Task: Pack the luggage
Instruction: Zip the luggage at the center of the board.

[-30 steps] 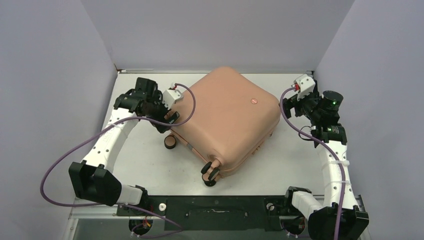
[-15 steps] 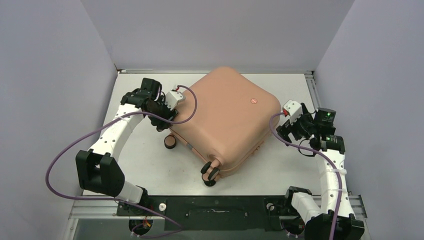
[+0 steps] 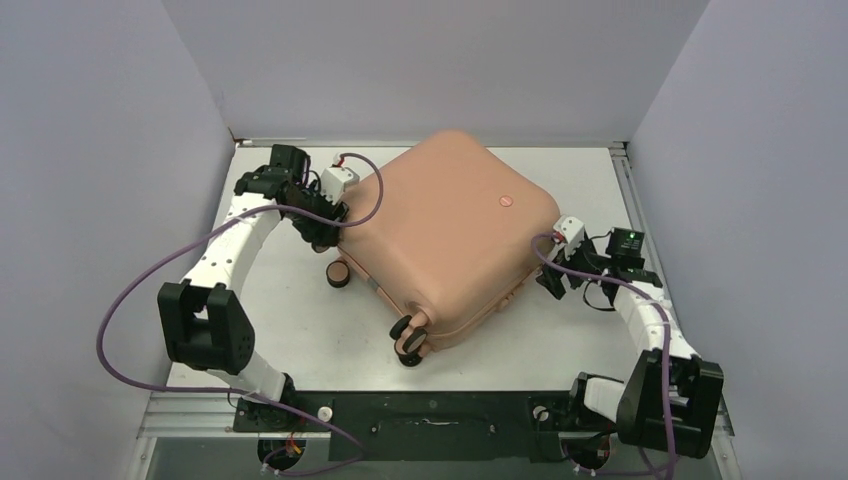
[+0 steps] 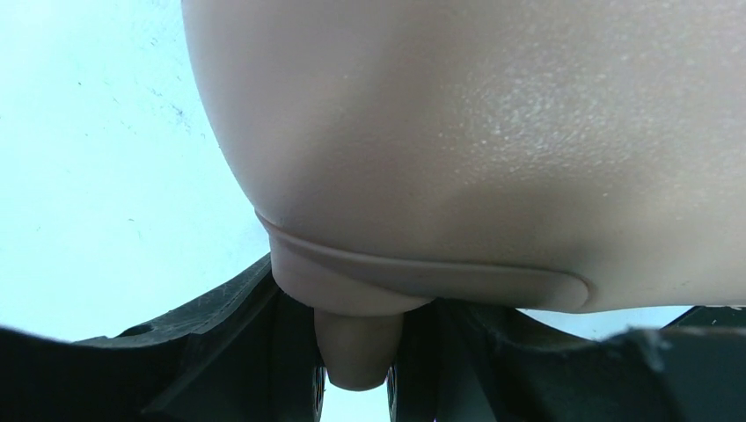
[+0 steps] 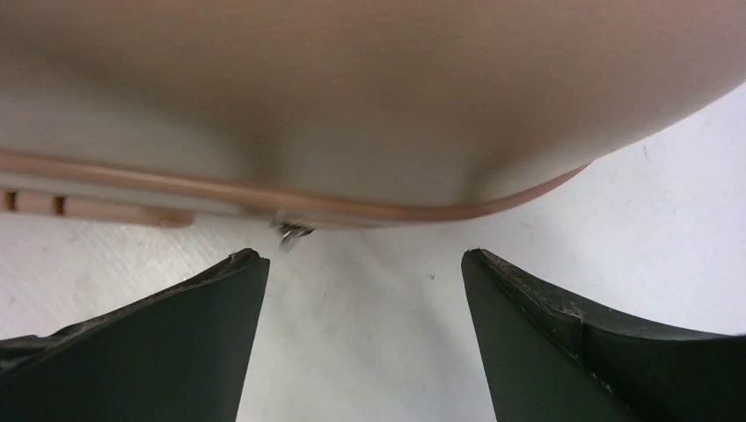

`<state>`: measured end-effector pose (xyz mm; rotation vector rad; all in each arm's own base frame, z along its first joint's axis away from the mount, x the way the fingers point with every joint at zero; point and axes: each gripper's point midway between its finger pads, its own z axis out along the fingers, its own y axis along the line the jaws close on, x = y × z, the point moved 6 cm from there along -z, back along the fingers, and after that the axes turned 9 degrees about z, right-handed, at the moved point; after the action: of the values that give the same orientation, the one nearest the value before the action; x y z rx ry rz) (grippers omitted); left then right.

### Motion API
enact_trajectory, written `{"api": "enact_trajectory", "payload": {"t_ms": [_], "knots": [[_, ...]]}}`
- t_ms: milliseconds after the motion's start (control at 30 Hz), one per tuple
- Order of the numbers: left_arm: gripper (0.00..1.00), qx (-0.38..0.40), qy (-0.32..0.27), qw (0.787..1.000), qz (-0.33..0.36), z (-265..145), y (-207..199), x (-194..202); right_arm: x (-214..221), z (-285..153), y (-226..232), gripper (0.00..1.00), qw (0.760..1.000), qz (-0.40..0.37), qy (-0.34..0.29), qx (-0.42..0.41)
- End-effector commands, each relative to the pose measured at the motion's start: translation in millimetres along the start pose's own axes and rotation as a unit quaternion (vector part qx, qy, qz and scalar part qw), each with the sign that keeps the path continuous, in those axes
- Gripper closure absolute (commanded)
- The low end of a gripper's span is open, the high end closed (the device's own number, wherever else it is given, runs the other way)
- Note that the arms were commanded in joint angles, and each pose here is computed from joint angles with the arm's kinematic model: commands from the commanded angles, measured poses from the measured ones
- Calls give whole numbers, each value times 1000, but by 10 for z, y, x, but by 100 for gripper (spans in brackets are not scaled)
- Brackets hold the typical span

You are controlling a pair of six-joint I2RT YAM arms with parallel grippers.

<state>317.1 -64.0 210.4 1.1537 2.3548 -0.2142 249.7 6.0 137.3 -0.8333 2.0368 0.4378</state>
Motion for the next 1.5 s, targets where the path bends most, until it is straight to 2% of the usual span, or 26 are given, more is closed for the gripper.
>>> {"api": "enact_trajectory", "payload": {"t_ms": [0,200,267,500,633,900,1267,1367,1433,1467], "knots": [[100,-80,-18,995,-56,63,446,-46,-229,205,-192,18,995,-17,-96,-8],[100,-67,-25,996,-57,86,324,-36,-261,244,-90,27,988,0,-153,-18],[100,-68,-27,996,-55,74,299,-33,-262,199,-30,33,986,-9,-167,-6],[100,-70,-28,996,-54,47,290,-66,-165,189,3,81,988,-12,-156,6],[100,-72,-27,996,-53,31,284,-71,-169,179,31,94,987,-15,-159,-1],[100,-87,-19,995,-41,-29,285,-20,-139,103,-107,95,990,-22,-130,43],[100,-102,-8,994,-26,-83,315,74,-130,-38,-443,95,978,28,-117,168],[100,-103,-7,994,-24,-92,313,100,-147,-12,-380,95,987,-1,-111,119],[100,-101,-7,995,-25,-97,307,115,-151,-5,-254,94,992,-56,-102,58],[100,-99,-7,995,-24,-94,301,121,-141,-7,-184,90,991,-82,-97,29]]}}
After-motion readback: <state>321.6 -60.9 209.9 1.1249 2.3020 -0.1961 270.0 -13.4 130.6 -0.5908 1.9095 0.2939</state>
